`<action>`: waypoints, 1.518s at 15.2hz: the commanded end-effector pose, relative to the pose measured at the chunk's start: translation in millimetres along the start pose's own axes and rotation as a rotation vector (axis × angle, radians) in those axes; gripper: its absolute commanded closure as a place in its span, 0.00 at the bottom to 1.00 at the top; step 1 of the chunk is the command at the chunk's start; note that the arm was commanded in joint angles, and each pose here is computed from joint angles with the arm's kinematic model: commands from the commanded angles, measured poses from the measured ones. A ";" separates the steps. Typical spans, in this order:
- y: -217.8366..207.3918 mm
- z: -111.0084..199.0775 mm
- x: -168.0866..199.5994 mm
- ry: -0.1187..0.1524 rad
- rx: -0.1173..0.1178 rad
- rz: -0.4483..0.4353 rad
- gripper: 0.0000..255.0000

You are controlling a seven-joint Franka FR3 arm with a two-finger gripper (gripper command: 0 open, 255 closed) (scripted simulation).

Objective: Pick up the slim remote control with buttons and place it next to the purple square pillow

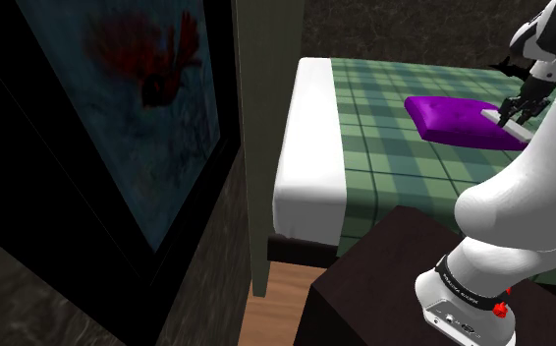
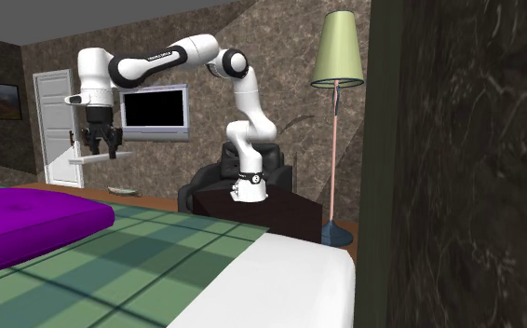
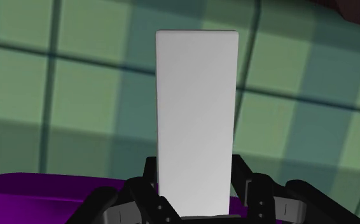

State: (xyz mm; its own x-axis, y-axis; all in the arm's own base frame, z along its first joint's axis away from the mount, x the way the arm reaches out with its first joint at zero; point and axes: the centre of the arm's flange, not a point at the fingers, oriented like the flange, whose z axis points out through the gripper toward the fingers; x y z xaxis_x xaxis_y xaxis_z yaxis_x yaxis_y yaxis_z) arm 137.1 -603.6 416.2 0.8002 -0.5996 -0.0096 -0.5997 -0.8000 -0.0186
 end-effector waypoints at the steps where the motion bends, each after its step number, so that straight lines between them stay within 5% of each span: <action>1: 0.3 10.5 -0.3 0.001 0.000 0.000 1.00; 23: 2.4 126.7 0.9 0.001 0.000 0.000 1.00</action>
State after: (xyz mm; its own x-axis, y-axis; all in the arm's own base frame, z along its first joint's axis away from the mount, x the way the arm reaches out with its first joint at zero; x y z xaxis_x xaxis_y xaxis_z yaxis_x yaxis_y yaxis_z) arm 135.7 -603.7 294.1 0.8000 -0.5999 -0.0097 -0.6000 -0.7998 -0.0187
